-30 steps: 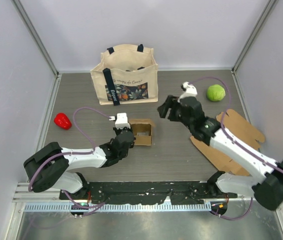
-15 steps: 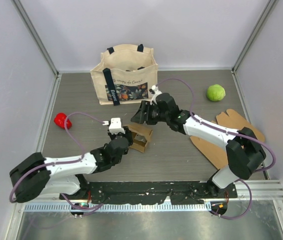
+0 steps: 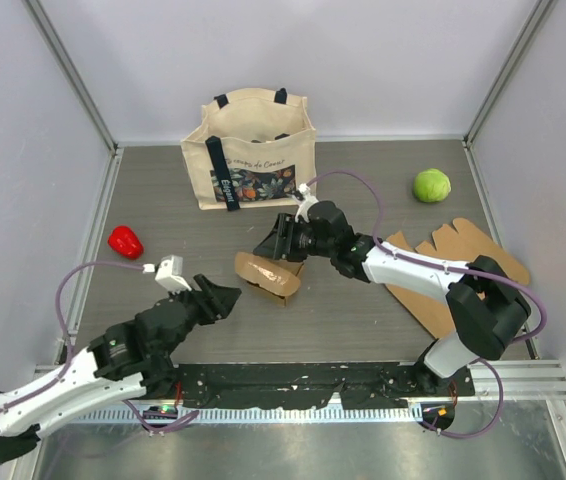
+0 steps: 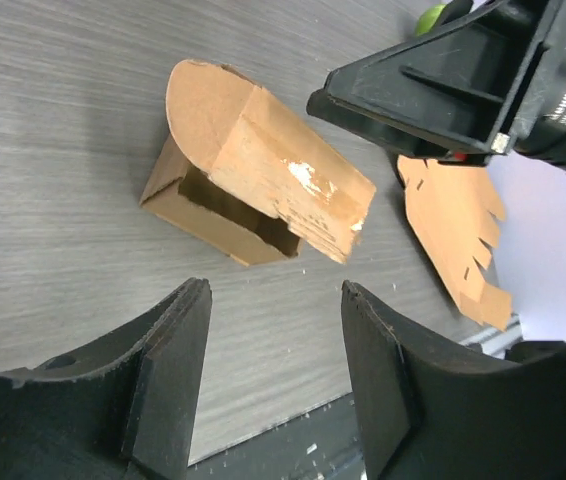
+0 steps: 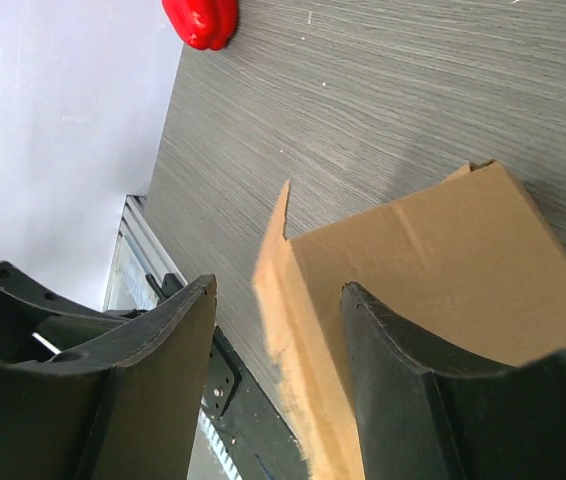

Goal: Fold the paper box

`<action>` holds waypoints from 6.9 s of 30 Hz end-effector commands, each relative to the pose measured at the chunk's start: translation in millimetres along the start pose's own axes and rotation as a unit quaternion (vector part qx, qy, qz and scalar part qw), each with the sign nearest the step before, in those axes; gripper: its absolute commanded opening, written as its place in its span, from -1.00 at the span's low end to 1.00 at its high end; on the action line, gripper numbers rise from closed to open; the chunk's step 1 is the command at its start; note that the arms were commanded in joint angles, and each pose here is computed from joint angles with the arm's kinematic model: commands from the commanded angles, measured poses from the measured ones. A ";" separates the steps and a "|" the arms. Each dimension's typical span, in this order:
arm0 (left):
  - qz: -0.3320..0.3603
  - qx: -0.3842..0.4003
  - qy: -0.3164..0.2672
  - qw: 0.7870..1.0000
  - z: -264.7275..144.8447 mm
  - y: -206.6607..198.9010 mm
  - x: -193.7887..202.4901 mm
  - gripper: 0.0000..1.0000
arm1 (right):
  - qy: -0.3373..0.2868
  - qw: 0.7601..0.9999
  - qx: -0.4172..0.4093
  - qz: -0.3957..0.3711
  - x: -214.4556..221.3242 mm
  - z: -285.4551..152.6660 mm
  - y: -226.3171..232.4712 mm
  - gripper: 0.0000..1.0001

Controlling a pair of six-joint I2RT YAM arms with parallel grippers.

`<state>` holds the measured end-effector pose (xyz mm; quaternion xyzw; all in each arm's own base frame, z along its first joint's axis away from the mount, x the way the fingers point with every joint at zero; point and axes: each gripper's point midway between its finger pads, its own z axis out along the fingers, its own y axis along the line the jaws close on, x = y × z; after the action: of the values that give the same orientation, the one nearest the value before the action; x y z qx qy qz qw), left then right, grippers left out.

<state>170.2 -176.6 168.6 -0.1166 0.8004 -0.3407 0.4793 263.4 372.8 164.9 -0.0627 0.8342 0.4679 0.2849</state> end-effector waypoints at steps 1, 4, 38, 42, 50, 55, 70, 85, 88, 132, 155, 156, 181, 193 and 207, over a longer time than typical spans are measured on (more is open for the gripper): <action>-0.009 0.009 0.042 0.999 -40.3 -3.0 -12.4 0.15 | -0.006 0.999 -0.032 -0.005 4.1 0.1 17.0 0.15; 0.012 0.038 0.033 0.999 -47.5 -31.8 -35.4 0.19 | 0.004 1.000 -0.022 -0.002 16.9 1.4 7.1 0.15; -0.005 0.018 0.163 0.986 110.4 -20.8 13.5 -0.27 | 0.069 0.997 -0.018 -0.043 49.4 -51.7 -33.2 0.08; 0.019 -0.018 0.169 0.985 106.0 -11.4 2.8 0.15 | 0.046 0.996 0.065 -0.051 35.1 -76.1 -57.3 0.20; 0.017 -0.043 0.170 0.984 119.7 9.5 -6.3 0.18 | 0.033 0.993 0.109 -0.032 7.4 -84.1 -99.9 0.28; 0.018 -0.043 0.168 0.985 123.4 10.2 -8.4 0.24 | 0.067 0.991 0.114 -0.029 14.8 -72.5 -122.0 0.35; -0.023 -0.035 0.185 0.982 123.8 29.6 -10.5 0.49 | 0.068 0.996 0.054 0.018 25.7 -46.6 -121.6 -0.04; -0.079 0.044 0.235 0.968 138.8 24.0 12.4 0.83 | 0.074 0.991 0.060 0.091 38.6 -57.6 -163.7 -0.42; -0.084 0.069 0.246 0.963 144.7 20.2 19.1 0.85 | 0.077 0.991 0.052 0.100 39.9 -58.9 -167.5 -0.43; -0.590 0.002 0.296 0.751 108.3 -5.2 44.0 0.19 | -0.083 0.959 0.214 -0.166 -60.3 -134.9 -89.7 0.54; -0.689 -0.045 0.250 0.678 93.8 6.0 32.2 0.20 | 0.068 0.685 0.034 -0.725 54.2 -65.5 17.1 0.68; -0.688 -0.043 0.249 0.680 92.7 5.1 31.1 0.19 | 0.051 0.684 0.030 -0.727 52.2 -62.2 22.0 0.68; -0.677 -0.021 0.244 0.695 77.5 -5.5 19.9 0.45 | -0.019 0.601 0.096 -0.793 55.9 -19.3 5.3 0.28; -0.465 -0.003 0.185 0.866 61.4 35.3 31.5 0.99 | 0.108 0.654 0.099 -0.742 68.9 -54.5 -11.3 0.15; -0.107 -0.047 0.120 0.986 31.7 38.0 -37.0 0.62 | 0.339 0.754 0.076 -0.558 64.0 -62.2 -52.1 0.37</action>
<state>233.1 -153.2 176.3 -0.2530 0.8071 -0.4210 0.3276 226.2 308.2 136.2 -0.6445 0.7015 0.0485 0.3003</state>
